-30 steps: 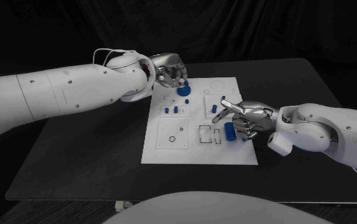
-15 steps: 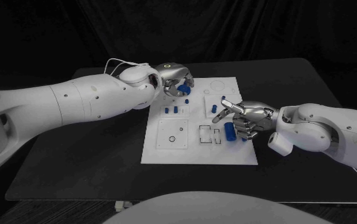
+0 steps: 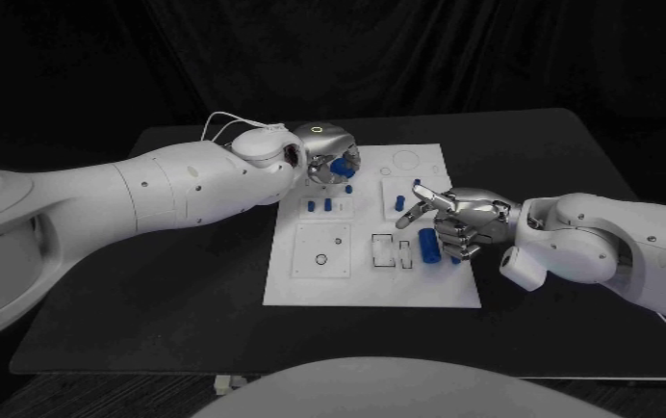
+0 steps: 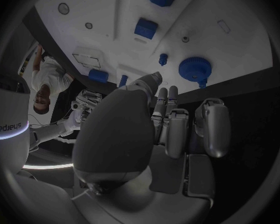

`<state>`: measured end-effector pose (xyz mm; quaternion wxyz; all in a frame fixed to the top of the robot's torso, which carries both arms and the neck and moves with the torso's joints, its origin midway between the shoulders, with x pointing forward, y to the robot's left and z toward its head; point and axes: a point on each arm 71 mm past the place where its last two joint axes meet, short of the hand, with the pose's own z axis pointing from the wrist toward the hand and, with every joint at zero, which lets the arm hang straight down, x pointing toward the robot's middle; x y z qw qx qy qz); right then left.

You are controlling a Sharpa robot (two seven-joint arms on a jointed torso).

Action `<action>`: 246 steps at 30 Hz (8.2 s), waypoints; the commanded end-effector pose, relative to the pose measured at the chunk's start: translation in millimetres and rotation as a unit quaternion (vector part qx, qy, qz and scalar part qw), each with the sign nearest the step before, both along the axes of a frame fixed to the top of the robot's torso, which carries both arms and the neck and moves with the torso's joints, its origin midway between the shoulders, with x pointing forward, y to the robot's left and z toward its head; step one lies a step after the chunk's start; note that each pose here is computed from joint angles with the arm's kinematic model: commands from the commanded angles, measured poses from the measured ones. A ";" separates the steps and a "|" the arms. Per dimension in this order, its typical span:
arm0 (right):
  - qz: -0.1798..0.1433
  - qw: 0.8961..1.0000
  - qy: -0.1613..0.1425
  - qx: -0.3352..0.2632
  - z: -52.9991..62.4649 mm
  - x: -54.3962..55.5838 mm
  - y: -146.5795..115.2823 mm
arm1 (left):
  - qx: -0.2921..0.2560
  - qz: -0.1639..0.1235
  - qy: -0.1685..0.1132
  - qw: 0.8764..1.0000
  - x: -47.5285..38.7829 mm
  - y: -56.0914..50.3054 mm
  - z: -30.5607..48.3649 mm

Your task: Assemble the parts on the task board

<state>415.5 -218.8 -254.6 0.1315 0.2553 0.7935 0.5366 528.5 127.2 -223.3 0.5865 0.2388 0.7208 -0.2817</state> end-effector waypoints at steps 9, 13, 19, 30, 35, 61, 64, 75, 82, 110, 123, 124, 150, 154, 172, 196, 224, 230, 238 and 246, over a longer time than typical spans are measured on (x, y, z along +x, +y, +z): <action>-0.002 1.000 -0.006 0.007 0.5 -0.1 0.6 | 0.019 -0.013 0.019 1.000 -0.4 -6.5 -12.8; -0.002 1.000 -0.005 0.007 0.5 -0.2 0.2 | 0.021 -0.014 0.023 0.999 -0.9 -7.7 -14.6; -0.002 1.000 -0.005 0.006 0.4 -0.3 -0.3 | 0.025 -0.014 0.030 0.999 -1.0 -8.8 -16.6; -0.002 1.000 -0.004 0.006 0.6 -0.7 -0.6 | 0.032 -0.014 0.037 0.999 0.9 -11.0 -19.6; -0.002 1.000 -0.004 0.006 0.6 -1.0 -0.9 | 0.036 -0.013 0.041 0.998 2.0 -11.9 -21.0; 0.000 1.000 -0.002 0.005 0.8 -2.3 -1.2 | 0.045 -0.007 0.052 0.998 5.0 -15.1 -32.3; 0.000 1.000 -0.001 0.005 0.7 -2.5 -1.1 | 0.042 -0.007 0.049 0.998 5.3 -14.9 -32.4; 0.002 1.000 0.001 0.003 0.3 -2.6 -1.0 | 0.030 -0.011 0.035 0.999 4.9 -14.6 -32.6; 0.002 1.000 0.002 0.003 0.3 -2.9 -2.0 | 0.022 -0.013 0.025 0.999 4.8 -13.8 -32.2; 0.013 1.000 0.012 -0.005 -2.6 -1.8 -0.5 | 0.001 -0.008 -0.016 1.000 -5.7 41.1 23.3; 0.013 1.000 0.016 -0.007 -5.1 -2.1 -1.6 | -0.007 0.014 0.012 1.000 -1.9 54.3 18.0; 0.013 1.000 0.016 -0.007 -5.4 -2.2 -1.7 | -0.007 0.014 0.015 1.000 -2.0 53.9 17.1; 0.011 1.000 0.018 -0.006 -7.4 -4.4 -2.7 | 0.005 0.034 0.055 0.998 -5.4 51.3 -14.3; 0.011 1.000 0.018 -0.006 -7.6 -4.6 -2.8 | 0.006 0.038 0.055 0.998 -4.2 52.2 -15.1; 0.011 1.000 0.019 -0.005 -7.6 -5.5 -3.3 | 0.015 0.044 0.062 0.997 0.4 49.7 -21.3; 0.014 1.000 0.021 -0.005 -8.4 -5.9 -2.8 | 0.020 0.039 0.072 0.996 0.5 44.3 -25.9; 0.016 1.000 0.024 -0.007 -9.5 -6.7 -3.4 | 0.042 0.051 0.101 0.993 -0.2 43.6 -35.5; 0.016 1.000 0.024 -0.007 -9.5 -6.9 -3.7 | 0.040 0.051 0.099 0.993 -1.0 45.7 -35.1; 0.015 1.000 0.025 -0.008 -9.7 -7.0 -4.0 | 0.027 0.046 0.084 0.995 -2.1 49.2 -32.3; 0.016 0.999 0.026 -0.009 -9.9 -7.0 -3.5 | 0.013 0.043 0.066 0.997 -1.9 51.5 -29.3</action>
